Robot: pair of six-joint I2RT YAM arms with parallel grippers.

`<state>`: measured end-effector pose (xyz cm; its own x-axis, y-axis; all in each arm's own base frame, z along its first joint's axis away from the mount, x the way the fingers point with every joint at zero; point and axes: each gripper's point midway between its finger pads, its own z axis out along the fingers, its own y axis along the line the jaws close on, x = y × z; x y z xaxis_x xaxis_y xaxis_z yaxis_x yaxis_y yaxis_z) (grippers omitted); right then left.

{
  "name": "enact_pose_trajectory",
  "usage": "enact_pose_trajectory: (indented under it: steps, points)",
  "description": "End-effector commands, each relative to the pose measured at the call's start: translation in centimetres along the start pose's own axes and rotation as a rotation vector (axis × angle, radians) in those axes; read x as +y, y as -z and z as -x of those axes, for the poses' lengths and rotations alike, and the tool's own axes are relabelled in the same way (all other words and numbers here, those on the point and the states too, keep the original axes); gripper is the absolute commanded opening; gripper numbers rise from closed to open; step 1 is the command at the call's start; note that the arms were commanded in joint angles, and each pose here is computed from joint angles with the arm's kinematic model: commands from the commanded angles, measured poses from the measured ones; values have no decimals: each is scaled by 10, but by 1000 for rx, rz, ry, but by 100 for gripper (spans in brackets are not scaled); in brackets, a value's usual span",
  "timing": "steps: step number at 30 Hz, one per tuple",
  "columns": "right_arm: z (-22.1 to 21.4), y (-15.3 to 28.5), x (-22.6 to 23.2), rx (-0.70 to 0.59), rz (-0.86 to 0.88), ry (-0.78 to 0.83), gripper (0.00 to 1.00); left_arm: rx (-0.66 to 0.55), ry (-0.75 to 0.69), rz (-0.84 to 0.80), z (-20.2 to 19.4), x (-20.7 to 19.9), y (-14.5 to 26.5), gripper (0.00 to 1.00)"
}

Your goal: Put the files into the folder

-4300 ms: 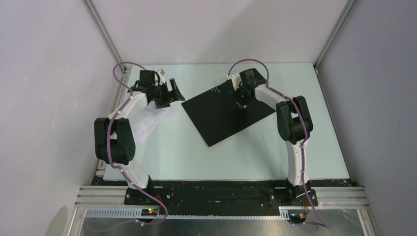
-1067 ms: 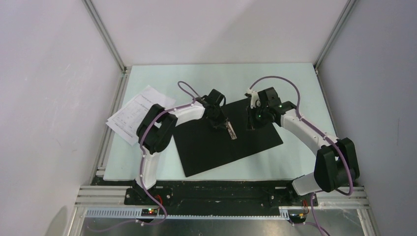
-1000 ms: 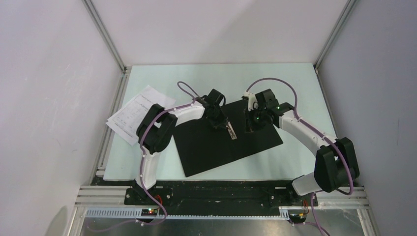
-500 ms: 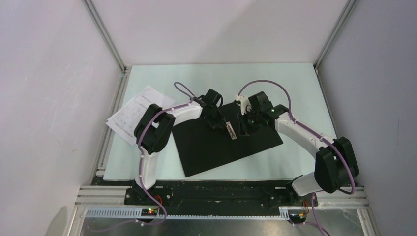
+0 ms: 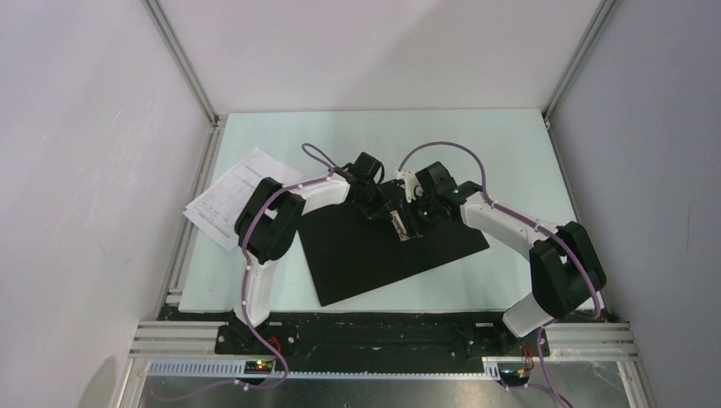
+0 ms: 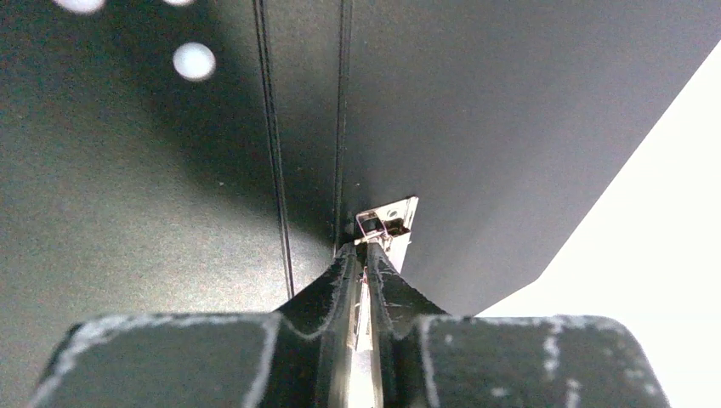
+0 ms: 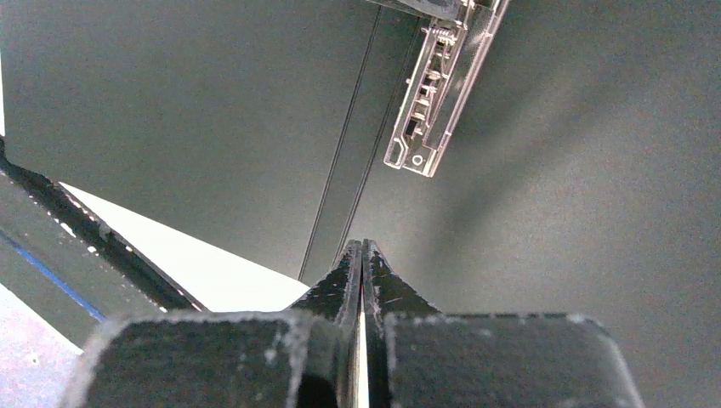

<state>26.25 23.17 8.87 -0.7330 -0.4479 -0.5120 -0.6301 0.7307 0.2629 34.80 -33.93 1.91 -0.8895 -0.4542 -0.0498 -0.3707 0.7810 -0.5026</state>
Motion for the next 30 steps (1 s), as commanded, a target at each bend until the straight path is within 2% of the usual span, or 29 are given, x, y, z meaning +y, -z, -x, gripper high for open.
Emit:
enact_pose_trajectory:
  steps: [1,7,17,30]
  points:
    - [33,-1,4,-75,-33,85,0,29,51,18,3,7,-11,12]
    - [41,-15,3,-60,-60,109,0,33,75,22,5,9,-15,3]
    - [44,-49,10,-7,-88,165,0,57,118,45,4,22,-21,3]
    - [33,-57,0,30,-205,165,0,84,148,40,4,25,-27,4]
